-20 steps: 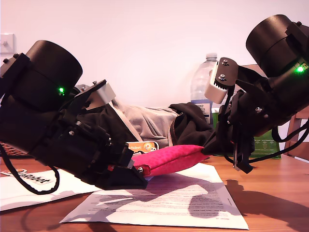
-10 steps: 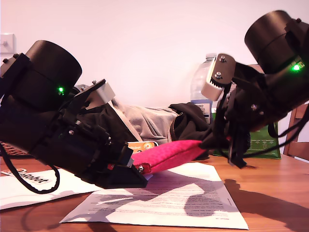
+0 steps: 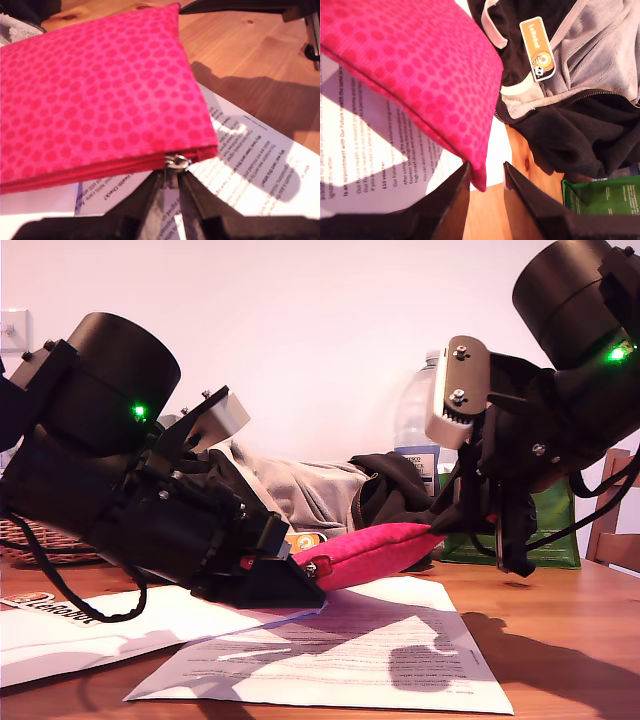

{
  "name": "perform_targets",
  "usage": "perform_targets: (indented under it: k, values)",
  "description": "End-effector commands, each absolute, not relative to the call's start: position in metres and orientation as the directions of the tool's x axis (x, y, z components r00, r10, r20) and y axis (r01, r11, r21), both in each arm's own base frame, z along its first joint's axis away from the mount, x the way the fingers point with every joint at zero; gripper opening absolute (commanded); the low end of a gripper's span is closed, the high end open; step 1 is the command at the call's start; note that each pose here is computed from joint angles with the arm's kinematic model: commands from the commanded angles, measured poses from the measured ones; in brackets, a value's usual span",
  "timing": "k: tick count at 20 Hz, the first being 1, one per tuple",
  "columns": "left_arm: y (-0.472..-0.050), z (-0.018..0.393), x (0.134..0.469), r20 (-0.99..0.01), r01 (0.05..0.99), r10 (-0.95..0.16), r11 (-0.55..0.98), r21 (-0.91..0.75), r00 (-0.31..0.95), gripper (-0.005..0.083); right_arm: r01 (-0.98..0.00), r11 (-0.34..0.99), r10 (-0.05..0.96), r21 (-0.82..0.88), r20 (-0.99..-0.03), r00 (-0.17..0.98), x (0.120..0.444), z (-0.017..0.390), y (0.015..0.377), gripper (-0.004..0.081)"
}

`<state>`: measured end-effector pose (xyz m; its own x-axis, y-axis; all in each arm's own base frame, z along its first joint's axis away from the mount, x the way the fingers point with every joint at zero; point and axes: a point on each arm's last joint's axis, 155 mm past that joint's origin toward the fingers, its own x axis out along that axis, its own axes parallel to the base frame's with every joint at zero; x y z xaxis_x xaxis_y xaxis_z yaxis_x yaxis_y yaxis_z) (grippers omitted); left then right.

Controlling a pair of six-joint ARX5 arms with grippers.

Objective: Open the zipper in the zip bag in front of you

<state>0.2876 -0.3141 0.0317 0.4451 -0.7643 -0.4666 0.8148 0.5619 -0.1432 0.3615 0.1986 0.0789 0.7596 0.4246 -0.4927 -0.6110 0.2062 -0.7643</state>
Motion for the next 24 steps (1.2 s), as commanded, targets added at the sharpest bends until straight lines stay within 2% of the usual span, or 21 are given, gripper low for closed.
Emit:
perform_targets:
  k: [1, 3, 5, 8, 10, 14, 15, 21, 24]
  values:
    - [-0.317, 0.032, 0.287, -0.461, 0.819, -0.771, 0.554, -0.148, 0.438, -0.0022, -0.583, 0.208, 0.420, -0.786, -0.466, 0.779, 0.364, 0.089, 0.204, 0.0206]
    - [-0.317, 0.032, 0.287, -0.461, 0.820, -0.772, 0.553, -0.148, 0.438, -0.0022, -0.547, 0.190, 0.377, -0.815, -0.454, 0.807, 0.366, 0.094, 0.199, 0.0212]
    - [-0.317, 0.033, 0.287, -0.459, 0.821, -0.774, 0.552, -0.149, 0.437, -0.0022, -0.531, 0.157, 0.386, -0.833, -0.443, 0.809, 0.363, 0.101, 0.203, 0.0213]
    - [-0.320, 0.037, 0.285, -0.450, 0.828, -0.785, 0.538, -0.154, 0.427, -0.0022, -0.526, 0.090, 0.431, -0.846, -0.443, 0.786, 0.345, 0.112, 0.219, 0.0257]
    - [-0.321, 0.043, 0.285, -0.436, 0.833, -0.793, 0.531, -0.154, 0.425, -0.0022, -0.546, 0.055, 0.503, -0.836, -0.449, 0.738, 0.327, 0.115, 0.238, 0.0330]
    - [-0.324, 0.063, 0.283, -0.393, 0.838, -0.816, 0.518, -0.173, 0.424, -0.0022, -0.658, -0.078, 0.531, -0.749, -0.590, 0.609, 0.289, 0.080, 0.251, 0.0351]
    - [-0.325, 0.068, 0.283, -0.382, 0.841, -0.822, 0.512, -0.173, 0.422, -0.0022, -0.666, -0.090, 0.533, -0.740, -0.601, 0.596, 0.284, 0.077, 0.254, 0.0351]
    - [-0.328, 0.092, 0.280, -0.331, 0.852, -0.848, 0.489, -0.186, 0.414, -0.0022, -0.682, -0.095, 0.531, -0.725, -0.617, 0.582, 0.282, 0.068, 0.257, 0.0348]
    - [-0.328, 0.091, 0.279, -0.337, 0.850, -0.846, 0.491, -0.190, 0.413, -0.0022, -0.697, -0.042, 0.542, -0.716, -0.602, 0.586, 0.281, 0.071, 0.263, 0.0313]
